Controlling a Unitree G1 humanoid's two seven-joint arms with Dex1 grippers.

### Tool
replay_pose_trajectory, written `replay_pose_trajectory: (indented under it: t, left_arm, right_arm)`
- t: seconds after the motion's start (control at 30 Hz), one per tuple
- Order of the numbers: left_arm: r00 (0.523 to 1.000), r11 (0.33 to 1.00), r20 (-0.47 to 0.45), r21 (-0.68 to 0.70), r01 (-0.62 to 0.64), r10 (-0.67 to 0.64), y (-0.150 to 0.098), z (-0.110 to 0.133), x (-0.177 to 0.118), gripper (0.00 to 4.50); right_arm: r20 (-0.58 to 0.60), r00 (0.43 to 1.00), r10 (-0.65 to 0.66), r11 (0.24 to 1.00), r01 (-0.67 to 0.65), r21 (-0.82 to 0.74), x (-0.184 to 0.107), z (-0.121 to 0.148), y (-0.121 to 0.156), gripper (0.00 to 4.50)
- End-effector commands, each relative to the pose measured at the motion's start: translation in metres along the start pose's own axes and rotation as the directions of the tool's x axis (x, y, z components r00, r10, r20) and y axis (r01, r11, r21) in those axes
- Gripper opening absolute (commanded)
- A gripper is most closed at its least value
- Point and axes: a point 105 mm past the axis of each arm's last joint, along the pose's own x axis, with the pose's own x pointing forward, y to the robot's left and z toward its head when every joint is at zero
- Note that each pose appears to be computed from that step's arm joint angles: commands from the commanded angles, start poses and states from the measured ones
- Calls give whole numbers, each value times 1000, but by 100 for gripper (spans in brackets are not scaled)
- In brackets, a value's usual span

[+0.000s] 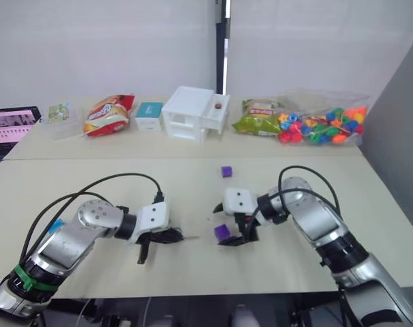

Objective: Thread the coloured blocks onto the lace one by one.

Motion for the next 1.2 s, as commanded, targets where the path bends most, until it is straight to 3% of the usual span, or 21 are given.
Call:
replay_pose_trajectory:
  t: [0.03,0.3,0.63,0.9,1.2]
  left_arm:
    - [1000,1000,25,21,-12,11,-3,10,-5,0]
    - [999,1000,29,8,-24,24,-5,13,-5,0]
    - [999,1000,31,9,-20,20,-6,17,-2,0]
    - [998,998,18,-6,-63,63,4,23,11,0]
    - [999,999,11,10,-51,51,9,26,20,0]
  right_arm:
    - [-32,995,96,988,-99,-120,4,-5,-2,444]
    - [-12,991,135,979,-135,-150,9,-8,-12,444]
    - [-18,998,54,994,-56,-98,8,-22,-21,124]
    - [3,996,-92,993,92,73,17,-15,-7,119]
    - [-47,987,-156,972,161,173,28,-16,7,119]
